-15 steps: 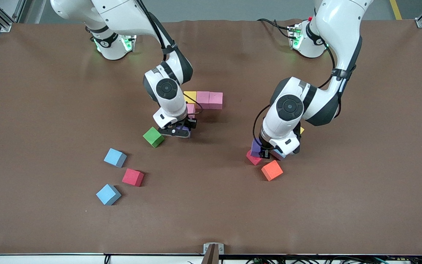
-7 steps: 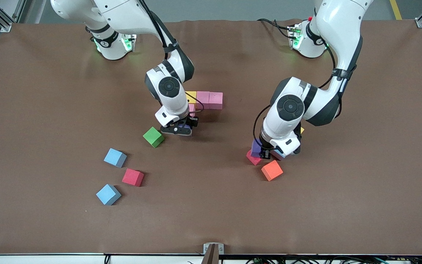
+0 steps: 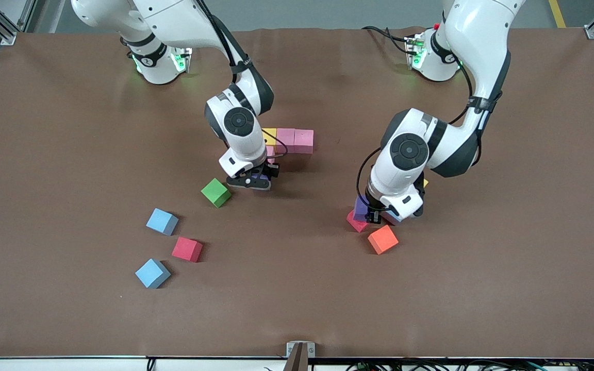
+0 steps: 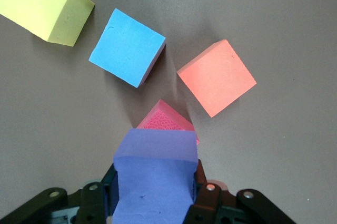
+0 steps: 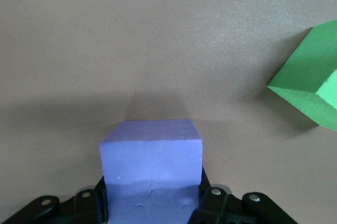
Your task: Arrange 11 blocks into digit 3
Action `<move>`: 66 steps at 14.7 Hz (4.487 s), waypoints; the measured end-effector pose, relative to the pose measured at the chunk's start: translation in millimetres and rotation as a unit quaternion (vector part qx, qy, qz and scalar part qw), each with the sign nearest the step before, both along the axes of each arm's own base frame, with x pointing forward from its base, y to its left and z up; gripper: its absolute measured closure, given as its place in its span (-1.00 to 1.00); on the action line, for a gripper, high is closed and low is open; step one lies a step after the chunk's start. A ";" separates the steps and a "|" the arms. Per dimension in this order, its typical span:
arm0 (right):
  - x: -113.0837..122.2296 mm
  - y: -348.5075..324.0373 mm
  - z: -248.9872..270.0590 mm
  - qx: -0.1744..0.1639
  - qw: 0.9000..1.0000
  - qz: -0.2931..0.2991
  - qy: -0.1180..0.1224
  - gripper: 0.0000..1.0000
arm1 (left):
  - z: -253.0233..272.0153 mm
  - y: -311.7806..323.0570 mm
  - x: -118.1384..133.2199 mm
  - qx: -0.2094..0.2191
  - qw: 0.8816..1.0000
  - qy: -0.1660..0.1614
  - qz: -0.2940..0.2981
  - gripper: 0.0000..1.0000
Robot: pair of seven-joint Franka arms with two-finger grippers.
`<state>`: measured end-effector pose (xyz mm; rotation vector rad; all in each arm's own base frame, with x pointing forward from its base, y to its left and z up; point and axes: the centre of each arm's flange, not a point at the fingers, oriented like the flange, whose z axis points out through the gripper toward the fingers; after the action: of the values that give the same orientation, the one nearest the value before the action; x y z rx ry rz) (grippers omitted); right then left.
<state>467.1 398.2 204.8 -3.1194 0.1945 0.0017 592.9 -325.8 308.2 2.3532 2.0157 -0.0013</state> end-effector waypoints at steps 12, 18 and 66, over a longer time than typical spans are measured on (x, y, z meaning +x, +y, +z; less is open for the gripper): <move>-1.8 1.0 -0.7 -0.001 1.000 0.001 0.001 -0.21 | -0.4 0.1 0.0 0.000 1.000 0.000 0.000 -0.10; -5.3 3.7 -0.8 -0.001 1.000 0.004 0.001 -0.21 | -0.6 0.1 0.0 0.000 1.000 0.000 0.000 -0.10; -4.3 2.6 5.7 0.000 1.000 0.002 -0.001 -1.00 | -10.2 -3.5 6.0 0.000 1.000 0.003 0.000 -0.10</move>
<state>462.9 400.9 210.5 -3.1189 0.1891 -0.0027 599.0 -329.3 298.0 2.3552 2.0185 -0.0087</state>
